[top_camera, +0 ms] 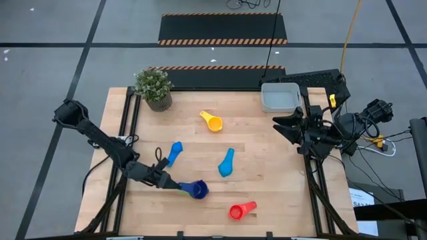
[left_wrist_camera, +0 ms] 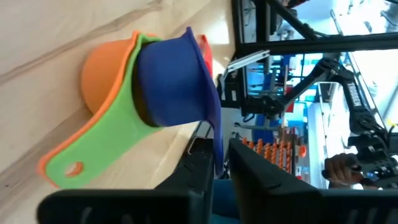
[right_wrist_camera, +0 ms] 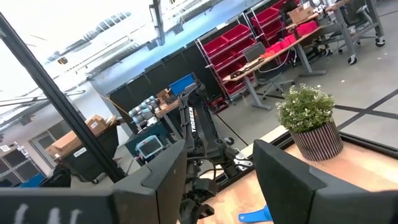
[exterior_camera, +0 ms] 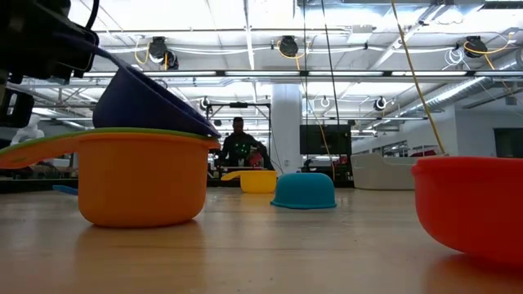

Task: Nest measuring cups in basket
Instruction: Stack the dark blue measuring cup on the green measuring cup, then adjust the stacked measuring cup on the table

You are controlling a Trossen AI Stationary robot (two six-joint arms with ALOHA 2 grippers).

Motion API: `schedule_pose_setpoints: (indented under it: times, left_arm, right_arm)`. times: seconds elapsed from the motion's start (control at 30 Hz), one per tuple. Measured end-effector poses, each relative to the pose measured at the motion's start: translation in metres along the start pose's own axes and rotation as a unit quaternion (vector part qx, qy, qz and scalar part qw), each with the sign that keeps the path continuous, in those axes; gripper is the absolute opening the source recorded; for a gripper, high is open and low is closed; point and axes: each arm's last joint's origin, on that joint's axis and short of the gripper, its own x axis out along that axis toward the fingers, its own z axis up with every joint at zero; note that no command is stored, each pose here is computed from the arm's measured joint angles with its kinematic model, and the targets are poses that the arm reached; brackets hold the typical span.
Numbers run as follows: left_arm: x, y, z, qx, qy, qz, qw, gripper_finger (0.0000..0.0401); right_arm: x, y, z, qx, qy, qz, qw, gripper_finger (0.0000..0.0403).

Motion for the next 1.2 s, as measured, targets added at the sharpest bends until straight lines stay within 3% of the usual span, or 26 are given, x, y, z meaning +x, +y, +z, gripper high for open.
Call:
schedule_pose_setpoints:
  times: [0.4, 1.2]
  left_arm:
    - [0.0004, 0.0031, -0.0015, -0.015, 0.006, 0.013, 1.000, 0.0114]
    - [-0.0049, 0.0013, -0.0092, -0.097, 0.144, 0.037, 0.984, 0.0195]
  right_arm:
    - [0.0001, 0.0000, -0.0002, 0.000, 0.001, 0.001, 1.000, 0.0180]
    - [0.0000, -0.0012, -0.0028, -0.011, 0.012, -0.003, 1.000, 0.0180]
